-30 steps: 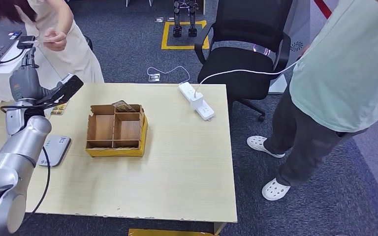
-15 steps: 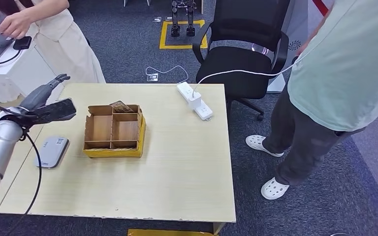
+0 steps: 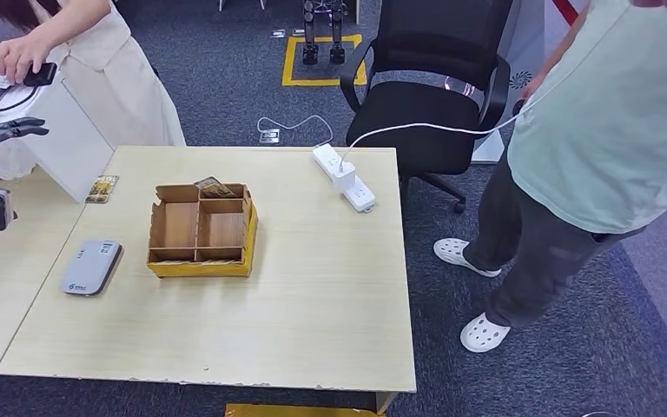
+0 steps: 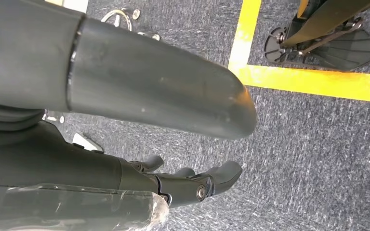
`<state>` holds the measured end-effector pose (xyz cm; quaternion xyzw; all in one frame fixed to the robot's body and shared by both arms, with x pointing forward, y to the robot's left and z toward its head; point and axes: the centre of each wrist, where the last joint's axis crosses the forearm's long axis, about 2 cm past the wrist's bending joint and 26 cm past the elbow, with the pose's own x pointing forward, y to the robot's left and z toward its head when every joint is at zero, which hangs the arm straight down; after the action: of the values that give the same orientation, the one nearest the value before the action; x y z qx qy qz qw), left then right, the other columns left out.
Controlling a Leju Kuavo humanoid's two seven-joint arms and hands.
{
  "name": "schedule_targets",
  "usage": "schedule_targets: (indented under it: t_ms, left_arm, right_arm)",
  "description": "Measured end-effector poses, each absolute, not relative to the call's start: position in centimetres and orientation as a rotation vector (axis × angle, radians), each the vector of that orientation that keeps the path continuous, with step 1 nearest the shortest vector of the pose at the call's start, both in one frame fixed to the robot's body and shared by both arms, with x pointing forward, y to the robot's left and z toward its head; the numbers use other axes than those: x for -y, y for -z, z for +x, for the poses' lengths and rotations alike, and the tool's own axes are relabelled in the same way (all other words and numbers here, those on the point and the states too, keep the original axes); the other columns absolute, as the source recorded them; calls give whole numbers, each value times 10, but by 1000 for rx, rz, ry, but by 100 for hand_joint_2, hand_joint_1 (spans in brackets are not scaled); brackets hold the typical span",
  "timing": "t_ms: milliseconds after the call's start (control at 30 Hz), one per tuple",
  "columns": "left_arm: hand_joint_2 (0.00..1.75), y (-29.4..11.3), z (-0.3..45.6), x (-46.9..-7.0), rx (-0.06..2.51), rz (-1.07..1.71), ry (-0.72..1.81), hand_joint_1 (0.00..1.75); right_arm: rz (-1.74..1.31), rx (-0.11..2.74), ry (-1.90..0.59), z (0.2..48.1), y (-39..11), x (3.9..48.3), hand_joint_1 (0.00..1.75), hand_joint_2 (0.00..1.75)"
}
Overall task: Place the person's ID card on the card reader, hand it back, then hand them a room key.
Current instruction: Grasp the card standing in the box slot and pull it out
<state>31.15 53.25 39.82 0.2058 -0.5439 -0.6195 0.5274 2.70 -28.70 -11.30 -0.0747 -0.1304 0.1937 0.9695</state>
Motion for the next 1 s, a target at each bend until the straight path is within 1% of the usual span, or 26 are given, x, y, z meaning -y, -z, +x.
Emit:
schedule_targets:
  t_ms: [167, 267, 367, 433, 533, 667, 800, 900, 1000]
  left_arm:
    - [175, -402, 304, -532, 1271, 505, 1525, 0]
    - [175, -400, 301, -528, 1308, 526, 1558, 0]
    - [175, -382, 297, -519, 1337, 638, 1611, 0]
    - [175, -357, 294, -513, 1313, 706, 1663, 0]
    - [175, -310, 288, -499, 1285, 728, 1735, 0]
    - [175, -249, 284, -470, 1305, 773, 1787, 0]
    - [175, -189, 282, -438, 1311, 856, 1758, 0]
    - [175, -156, 279, -416, 1327, 859, 1708, 0]
    - [175, -131, 275, -398, 1313, 844, 1673, 0]
  right_arm:
    - [-151, 265, -389, 27, 113, 287, 0, 0]
    - [-150, 267, -381, 28, 113, 287, 0, 0]
    - [-148, 268, -364, 29, 113, 285, 0, 0]
    - [-146, 268, -356, 29, 113, 283, 0, 0]
    - [-145, 265, -348, 30, 113, 280, 0, 0]
    - [-149, 264, -339, 30, 112, 279, 0, 0]
    - [-153, 265, -337, 31, 112, 278, 0, 0]
    - [-155, 262, -339, 31, 112, 278, 0, 0]
    - [-155, 260, -342, 31, 112, 278, 0, 0]
